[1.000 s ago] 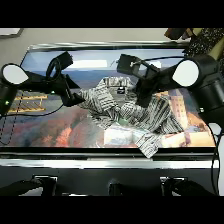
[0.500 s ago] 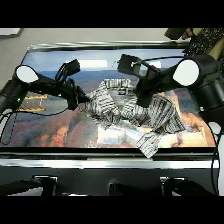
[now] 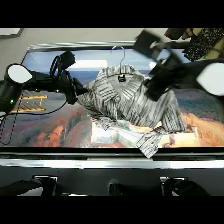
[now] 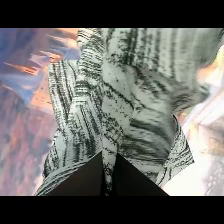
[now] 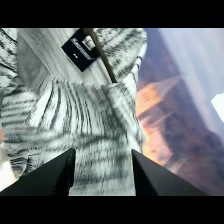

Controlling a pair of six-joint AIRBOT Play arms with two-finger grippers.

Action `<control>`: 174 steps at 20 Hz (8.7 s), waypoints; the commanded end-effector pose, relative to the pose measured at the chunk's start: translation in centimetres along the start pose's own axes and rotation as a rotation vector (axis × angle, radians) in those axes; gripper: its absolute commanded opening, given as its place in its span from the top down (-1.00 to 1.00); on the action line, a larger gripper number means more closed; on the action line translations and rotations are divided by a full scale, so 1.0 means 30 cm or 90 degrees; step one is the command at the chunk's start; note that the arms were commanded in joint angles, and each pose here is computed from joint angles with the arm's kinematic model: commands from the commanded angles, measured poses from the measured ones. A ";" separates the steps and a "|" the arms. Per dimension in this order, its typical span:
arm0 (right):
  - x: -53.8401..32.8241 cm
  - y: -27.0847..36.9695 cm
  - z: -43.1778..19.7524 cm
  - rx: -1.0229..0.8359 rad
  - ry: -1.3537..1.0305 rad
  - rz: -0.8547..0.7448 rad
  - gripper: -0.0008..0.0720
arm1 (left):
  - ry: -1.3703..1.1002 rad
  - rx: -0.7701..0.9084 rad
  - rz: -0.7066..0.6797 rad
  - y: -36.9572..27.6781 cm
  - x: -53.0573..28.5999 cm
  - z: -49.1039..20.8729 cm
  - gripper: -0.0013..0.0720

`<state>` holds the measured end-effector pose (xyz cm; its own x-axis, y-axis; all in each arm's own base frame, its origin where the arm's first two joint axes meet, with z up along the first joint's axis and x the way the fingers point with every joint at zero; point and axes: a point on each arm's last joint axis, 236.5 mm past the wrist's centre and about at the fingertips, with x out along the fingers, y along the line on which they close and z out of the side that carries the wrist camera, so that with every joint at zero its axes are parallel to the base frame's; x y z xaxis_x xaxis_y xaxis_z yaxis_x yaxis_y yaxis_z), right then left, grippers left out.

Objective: Fold the clothes and pants, and hang the long-sleeved shirts on hangers.

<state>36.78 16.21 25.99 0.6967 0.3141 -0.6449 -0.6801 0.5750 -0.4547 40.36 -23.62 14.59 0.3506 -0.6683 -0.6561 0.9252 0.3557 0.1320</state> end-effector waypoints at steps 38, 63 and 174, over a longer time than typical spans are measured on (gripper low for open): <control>0.382 -0.235 -0.420 0.176 -0.098 0.090 -0.89 | -0.095 0.107 0.062 -0.156 -0.197 0.269 0.92; -0.026 -0.136 -0.374 0.141 -0.018 0.040 0.90 | -0.131 0.047 0.134 -0.053 -0.200 0.308 -0.53; -1.506 -0.847 -0.440 0.433 -0.016 -1.230 0.91 | -0.218 -0.369 0.221 0.136 -0.215 0.304 -0.53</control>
<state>21.47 -22.39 57.05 0.3405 -0.9092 0.2396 0.9378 0.3100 -0.1564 43.17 -23.78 26.24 0.7220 -0.5872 -0.3659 0.5619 0.8063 -0.1850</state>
